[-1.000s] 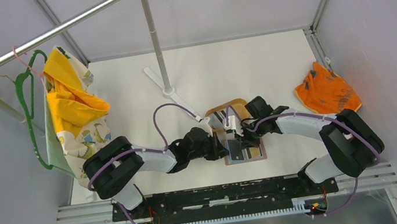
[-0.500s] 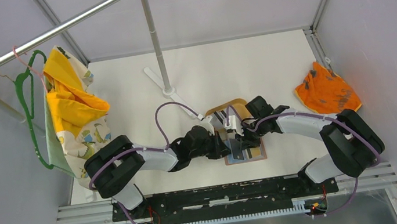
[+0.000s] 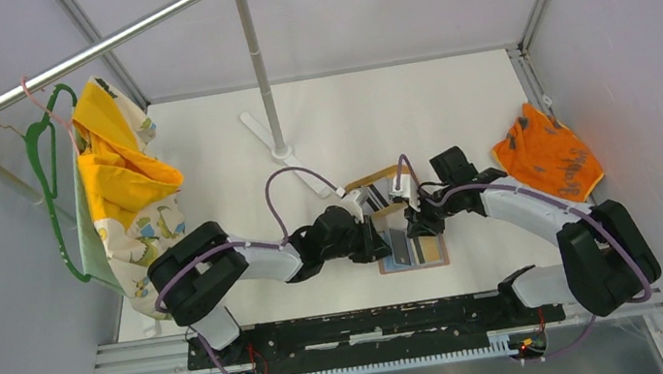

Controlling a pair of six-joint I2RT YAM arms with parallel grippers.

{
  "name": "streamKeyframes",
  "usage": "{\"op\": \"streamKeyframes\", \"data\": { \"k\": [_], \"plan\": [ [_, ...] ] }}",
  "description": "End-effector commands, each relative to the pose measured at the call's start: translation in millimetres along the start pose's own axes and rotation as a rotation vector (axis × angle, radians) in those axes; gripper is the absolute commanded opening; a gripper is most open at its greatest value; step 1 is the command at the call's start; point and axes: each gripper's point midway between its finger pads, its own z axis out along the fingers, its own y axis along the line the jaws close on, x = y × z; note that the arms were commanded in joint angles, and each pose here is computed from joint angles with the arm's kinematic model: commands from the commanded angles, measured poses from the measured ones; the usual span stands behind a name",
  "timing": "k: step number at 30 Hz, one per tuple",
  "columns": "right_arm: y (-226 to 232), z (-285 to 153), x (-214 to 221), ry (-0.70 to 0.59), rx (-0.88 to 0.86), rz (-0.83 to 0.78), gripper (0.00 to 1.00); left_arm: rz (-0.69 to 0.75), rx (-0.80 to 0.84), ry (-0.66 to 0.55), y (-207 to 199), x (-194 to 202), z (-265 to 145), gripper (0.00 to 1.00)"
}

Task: Put the credit cards into the card holder
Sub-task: Insert the credit card into the card holder.

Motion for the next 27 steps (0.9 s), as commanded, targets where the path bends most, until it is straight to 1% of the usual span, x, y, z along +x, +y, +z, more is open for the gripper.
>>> {"op": "streamKeyframes", "data": {
  "k": [1,4,6,8,13,20,27],
  "plan": [
    [-6.8,-15.2,-29.0,-0.098,0.014,-0.032,0.25,0.024,0.093,-0.025,-24.9,-16.5,9.1,0.23],
    [-11.2,-22.5,-32.5,-0.12,0.036,-0.025,0.25,0.024,0.114,-0.017,-29.6,-16.5,12.0,0.25],
    [-12.8,-26.8,-35.4,-0.128,0.038,-0.022,0.25,0.027,0.122,-0.018,-32.6,-17.8,13.1,0.28],
    [-11.7,-30.6,-38.9,-0.132,0.018,-0.025,0.25,0.03,0.129,-0.016,-35.1,-18.8,14.5,0.32],
    [-6.0,-38.3,-45.3,-0.164,-0.029,-0.049,0.24,0.04,0.147,0.002,-43.1,-17.3,24.2,0.35],
    [-3.2,-52.7,-54.2,-0.225,-0.018,-0.1,0.24,0.036,0.152,0.035,-43.3,-10.4,40.7,0.37],
    [9.3,-59.9,-61.8,-0.269,-0.058,-0.178,0.24,0.021,0.147,0.056,-40.3,-6.2,48.8,0.37]
  ]
}}
